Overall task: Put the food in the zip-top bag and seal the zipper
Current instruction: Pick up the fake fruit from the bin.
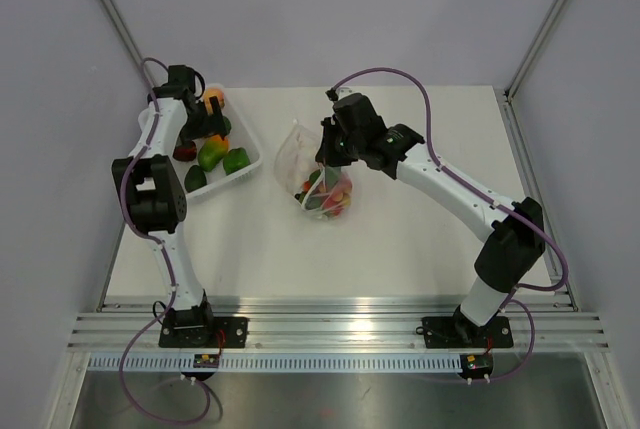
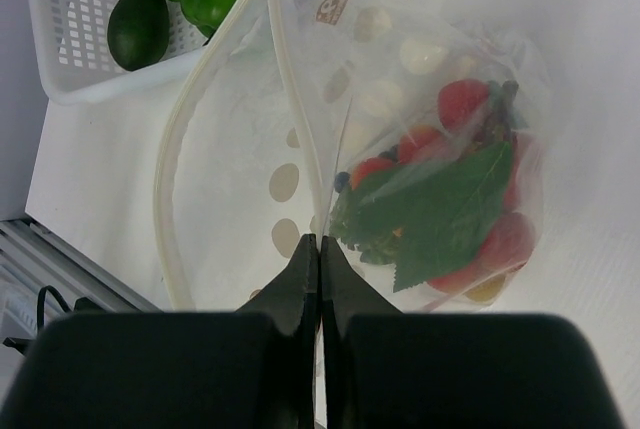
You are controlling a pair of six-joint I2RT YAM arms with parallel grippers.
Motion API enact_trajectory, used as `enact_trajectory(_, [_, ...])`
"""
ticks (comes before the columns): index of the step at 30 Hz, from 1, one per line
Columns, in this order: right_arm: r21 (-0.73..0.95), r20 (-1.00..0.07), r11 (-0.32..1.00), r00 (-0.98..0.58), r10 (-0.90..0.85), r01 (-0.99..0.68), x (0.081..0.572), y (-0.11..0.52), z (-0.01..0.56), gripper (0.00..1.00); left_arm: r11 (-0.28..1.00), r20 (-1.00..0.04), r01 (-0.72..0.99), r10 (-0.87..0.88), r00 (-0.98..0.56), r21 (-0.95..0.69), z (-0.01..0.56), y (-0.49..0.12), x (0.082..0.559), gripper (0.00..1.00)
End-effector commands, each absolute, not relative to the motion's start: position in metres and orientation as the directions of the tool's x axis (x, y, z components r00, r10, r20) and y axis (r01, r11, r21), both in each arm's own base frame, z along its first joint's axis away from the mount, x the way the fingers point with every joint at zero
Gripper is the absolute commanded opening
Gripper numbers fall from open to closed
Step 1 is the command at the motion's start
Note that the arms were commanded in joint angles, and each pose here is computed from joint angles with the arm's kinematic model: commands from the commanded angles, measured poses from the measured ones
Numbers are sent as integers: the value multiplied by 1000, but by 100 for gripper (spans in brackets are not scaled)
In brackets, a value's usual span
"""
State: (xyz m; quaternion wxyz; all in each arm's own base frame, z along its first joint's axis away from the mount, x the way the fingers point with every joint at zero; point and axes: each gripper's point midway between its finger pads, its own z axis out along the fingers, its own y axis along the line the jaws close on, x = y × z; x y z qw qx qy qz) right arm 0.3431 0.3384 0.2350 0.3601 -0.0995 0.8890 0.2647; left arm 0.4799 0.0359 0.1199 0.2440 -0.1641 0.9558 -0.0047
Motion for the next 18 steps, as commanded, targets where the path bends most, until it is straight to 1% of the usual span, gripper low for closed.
enact_trajectory(1, [439, -716, 812, -696, 57, -385, 341, 341, 258, 0, 965, -521, -262, -239, -819, -32, 131, 50, 493, 97])
enact_trajectory(6, [450, -709, 807, -703, 61, -383, 340, 343, 258, 0, 975, -486, -216, -210, -848, -44, 114, 41, 492, 98])
enact_trajectory(12, [460, -703, 800, -708, 65, -384, 339, 345, 259, 0, 967, -521, -251, -232, -822, -34, 101, 45, 502, 99])
enact_trajectory(16, [468, -698, 796, -713, 66, -384, 337, 346, 259, 0, 971, -534, -240, -207, -819, -9, 98, 45, 510, 98])
enact_trajectory(18, [465, -697, 799, -714, 66, -380, 337, 346, 259, 0, 973, -531, -229, -191, -825, 5, 92, 46, 512, 94])
